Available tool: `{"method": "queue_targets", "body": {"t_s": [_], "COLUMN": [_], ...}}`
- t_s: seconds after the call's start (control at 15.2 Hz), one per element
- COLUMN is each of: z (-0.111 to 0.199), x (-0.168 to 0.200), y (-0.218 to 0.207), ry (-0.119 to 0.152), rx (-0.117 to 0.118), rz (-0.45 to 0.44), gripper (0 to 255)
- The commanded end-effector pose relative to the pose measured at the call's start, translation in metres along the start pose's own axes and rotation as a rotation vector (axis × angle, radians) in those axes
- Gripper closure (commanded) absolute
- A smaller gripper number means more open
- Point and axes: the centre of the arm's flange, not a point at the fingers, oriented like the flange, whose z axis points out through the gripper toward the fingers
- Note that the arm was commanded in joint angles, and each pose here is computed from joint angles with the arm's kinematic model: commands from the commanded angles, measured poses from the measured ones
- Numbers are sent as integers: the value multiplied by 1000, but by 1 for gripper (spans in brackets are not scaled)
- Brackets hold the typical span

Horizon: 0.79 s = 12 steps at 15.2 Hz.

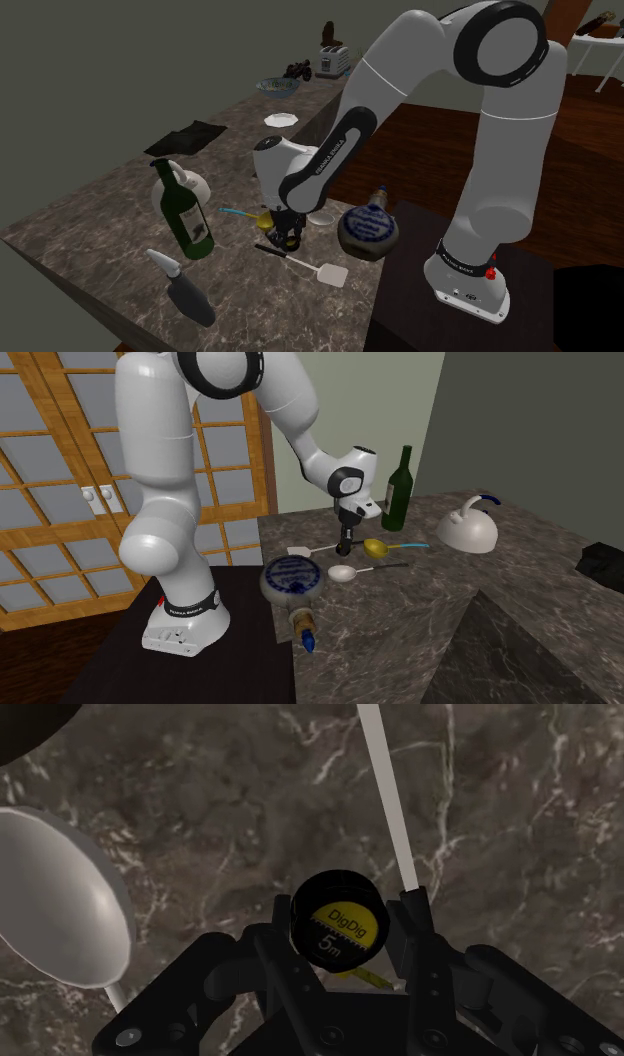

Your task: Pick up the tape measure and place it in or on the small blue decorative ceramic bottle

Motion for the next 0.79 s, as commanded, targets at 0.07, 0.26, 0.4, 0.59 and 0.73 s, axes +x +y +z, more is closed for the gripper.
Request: {"method": "queue_targets", "body": {"t_s": [0.07, 0.26, 0.4, 0.59, 0.73], "z": [-13, -29, -40, -55, -66], "x": [-1, -3, -4, -6, -7], "y": [0, 1, 1, 2, 2], "ry": [0, 0, 0, 0, 0], "rx": [0, 0, 0, 0, 0], "rz": [0, 0, 0, 0, 0], "gripper": [255, 255, 255, 255, 255]}}
